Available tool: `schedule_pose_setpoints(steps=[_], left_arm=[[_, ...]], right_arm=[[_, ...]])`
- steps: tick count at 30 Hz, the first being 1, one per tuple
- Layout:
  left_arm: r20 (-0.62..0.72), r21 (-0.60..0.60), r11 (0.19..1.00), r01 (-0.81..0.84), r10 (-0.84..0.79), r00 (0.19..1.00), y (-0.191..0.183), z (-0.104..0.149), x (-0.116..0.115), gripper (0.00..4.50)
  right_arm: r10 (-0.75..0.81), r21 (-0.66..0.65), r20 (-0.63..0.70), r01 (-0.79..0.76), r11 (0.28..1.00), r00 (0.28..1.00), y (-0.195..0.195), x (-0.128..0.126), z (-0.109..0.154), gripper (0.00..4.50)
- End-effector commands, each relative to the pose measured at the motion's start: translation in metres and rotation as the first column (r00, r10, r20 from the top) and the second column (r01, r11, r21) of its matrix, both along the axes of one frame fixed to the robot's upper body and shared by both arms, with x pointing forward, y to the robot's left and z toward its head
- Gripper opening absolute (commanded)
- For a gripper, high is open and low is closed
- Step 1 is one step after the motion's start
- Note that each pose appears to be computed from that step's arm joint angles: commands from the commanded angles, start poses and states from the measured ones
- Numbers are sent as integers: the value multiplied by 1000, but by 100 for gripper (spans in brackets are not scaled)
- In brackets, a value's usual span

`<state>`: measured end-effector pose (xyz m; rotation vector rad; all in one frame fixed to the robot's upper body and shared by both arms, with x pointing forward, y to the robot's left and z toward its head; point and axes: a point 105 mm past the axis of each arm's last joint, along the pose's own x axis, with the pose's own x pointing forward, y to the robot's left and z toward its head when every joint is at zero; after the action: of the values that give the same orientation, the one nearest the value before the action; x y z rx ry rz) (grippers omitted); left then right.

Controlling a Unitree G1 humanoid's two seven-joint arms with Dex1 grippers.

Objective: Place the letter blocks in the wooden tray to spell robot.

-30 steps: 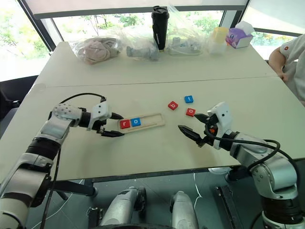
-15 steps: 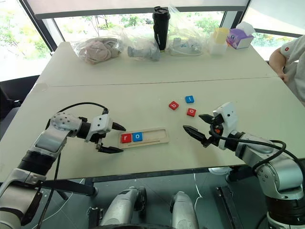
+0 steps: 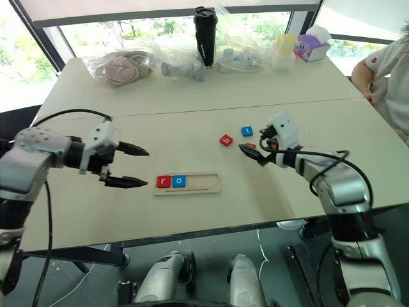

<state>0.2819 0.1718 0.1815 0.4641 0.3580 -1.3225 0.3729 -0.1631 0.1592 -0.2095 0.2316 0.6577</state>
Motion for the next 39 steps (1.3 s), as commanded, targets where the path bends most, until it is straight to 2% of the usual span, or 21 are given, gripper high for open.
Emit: schedule_pose_setpoints(steps=[1,4,8,13,17,20,24,25,28,30,32,34,39], left_arm=[[35,-77,994,-83,86,996,-1,15,-4,447],[85,-130,968,-216,228,970,6,17,9,447],[125,-189,928,-321,348,929,10,21,13,447],[131,-234,897,-376,412,902,11,24,10,447],[134,-248,887,-389,429,893,8,24,11,447],[135,-250,881,-401,442,887,7,21,13,450],[135,-250,884,-396,437,889,3,19,14,450],[135,-250,885,-393,434,891,2,18,14,450],[132,-251,895,-368,409,903,-5,17,14,450],[130,-247,910,-334,373,919,-14,15,12,450],[127,-238,921,-308,344,930,-19,13,10,450],[132,-207,934,-292,323,937,-22,8,9,450],[120,-183,945,-271,295,948,-25,0,10,450]], right_arm=[[32,-53,-14,-32,998,999,11,24,-3,450],[37,-68,-43,-40,997,998,17,40,-8,450],[99,-77,-93,-106,991,991,29,46,-15,450],[103,-122,-130,-119,985,986,36,54,-26,450],[103,-99,-152,-119,988,983,44,59,-32,450],[79,-128,-166,-101,987,983,47,62,-42,360],[80,-143,-156,-102,984,985,50,61,-45,149],[69,-149,-145,-91,985,987,50,62,-44,115],[11,-128,-77,-21,992,997,42,68,-30,116],[-30,-79,6,30,996,1000,33,67,-4,116],[-72,2,24,72,997,997,26,58,12,116],[-123,122,-30,125,985,992,19,34,19,116],[-289,212,-207,331,919,935,12,-38,9,116]])
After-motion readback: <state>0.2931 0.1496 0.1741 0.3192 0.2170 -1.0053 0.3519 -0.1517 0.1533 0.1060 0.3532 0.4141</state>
